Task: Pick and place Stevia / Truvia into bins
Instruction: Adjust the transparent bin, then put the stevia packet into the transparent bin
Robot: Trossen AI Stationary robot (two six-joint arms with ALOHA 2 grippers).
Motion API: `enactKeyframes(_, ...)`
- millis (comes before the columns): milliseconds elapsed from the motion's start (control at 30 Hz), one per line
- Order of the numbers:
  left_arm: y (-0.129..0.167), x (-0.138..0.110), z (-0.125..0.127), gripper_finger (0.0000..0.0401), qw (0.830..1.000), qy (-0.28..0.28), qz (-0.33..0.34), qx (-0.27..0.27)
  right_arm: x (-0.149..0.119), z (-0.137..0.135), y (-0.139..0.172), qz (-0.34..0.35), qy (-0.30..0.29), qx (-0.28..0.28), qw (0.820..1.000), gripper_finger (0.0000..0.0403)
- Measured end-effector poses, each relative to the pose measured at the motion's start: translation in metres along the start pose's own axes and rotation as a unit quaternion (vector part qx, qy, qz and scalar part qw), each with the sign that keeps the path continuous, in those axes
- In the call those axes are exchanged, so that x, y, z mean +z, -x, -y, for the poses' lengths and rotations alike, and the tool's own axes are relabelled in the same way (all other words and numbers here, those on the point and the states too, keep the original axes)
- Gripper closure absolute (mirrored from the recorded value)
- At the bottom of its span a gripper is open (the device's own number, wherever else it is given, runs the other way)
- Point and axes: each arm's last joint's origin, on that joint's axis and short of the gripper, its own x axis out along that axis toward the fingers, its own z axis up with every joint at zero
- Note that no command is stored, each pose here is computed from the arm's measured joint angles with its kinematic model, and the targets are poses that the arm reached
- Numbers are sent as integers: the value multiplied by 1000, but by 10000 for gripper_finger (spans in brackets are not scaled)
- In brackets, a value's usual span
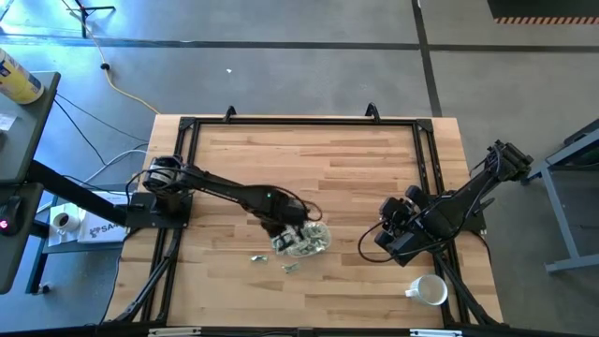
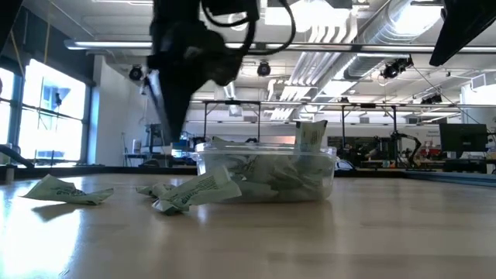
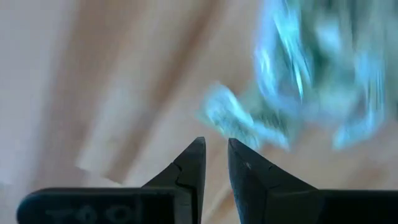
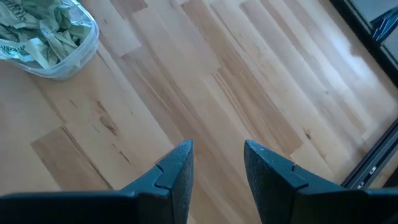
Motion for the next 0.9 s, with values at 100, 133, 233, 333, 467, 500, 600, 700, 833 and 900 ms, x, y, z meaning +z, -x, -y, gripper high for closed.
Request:
enactKeyframes(100, -14, -11, 2, 300, 995, -71, -55, -54, 1, 1, 0, 7, 12, -5, 1000, 269)
enactKeyframes(133, -18, -13, 3, 300, 991, -93, -65, -78, 1, 1, -1, 8, 13, -7, 1000, 269)
enactKeyframes(233, -25, -16, 14, 300, 980, -135, -52, -138, 3, 2, -2, 7, 19, -11, 1000, 269)
enactKeyframes(333, -26, -10, 25, 300, 973, -150, 7, -176, 4, 3, -3, 6, 19, -14, 1000, 269)
enactKeyframes(467, -23, 7, 27, 300, 969, -144, 93, -177, 4, 4, -3, -3, 20, -17, 1000, 269)
enactKeyframes(500, -23, 9, 25, 300, 971, -139, 104, -165, 3, 4, -3, -6, 20, -16, 1000, 269)
enactKeyframes(600, -24, 14, 14, 300, 977, -122, 102, -140, 3, 4, -3, -10, 20, -15, 1000, 269)
enactKeyframes(700, -23, 10, 4, 300, 985, -113, 65, -116, 3, 4, -3, -12, 14, -15, 1000, 269)
enactKeyframes(833, -24, -4, -8, 300, 996, -82, 3, -39, 3, 4, -3, -12, 7, -15, 1000, 269)
enactKeyframes(900, -28, -6, -13, 299, 999, -47, -20, -18, 3, 4, -3, -9, 7, -16, 1000, 269)
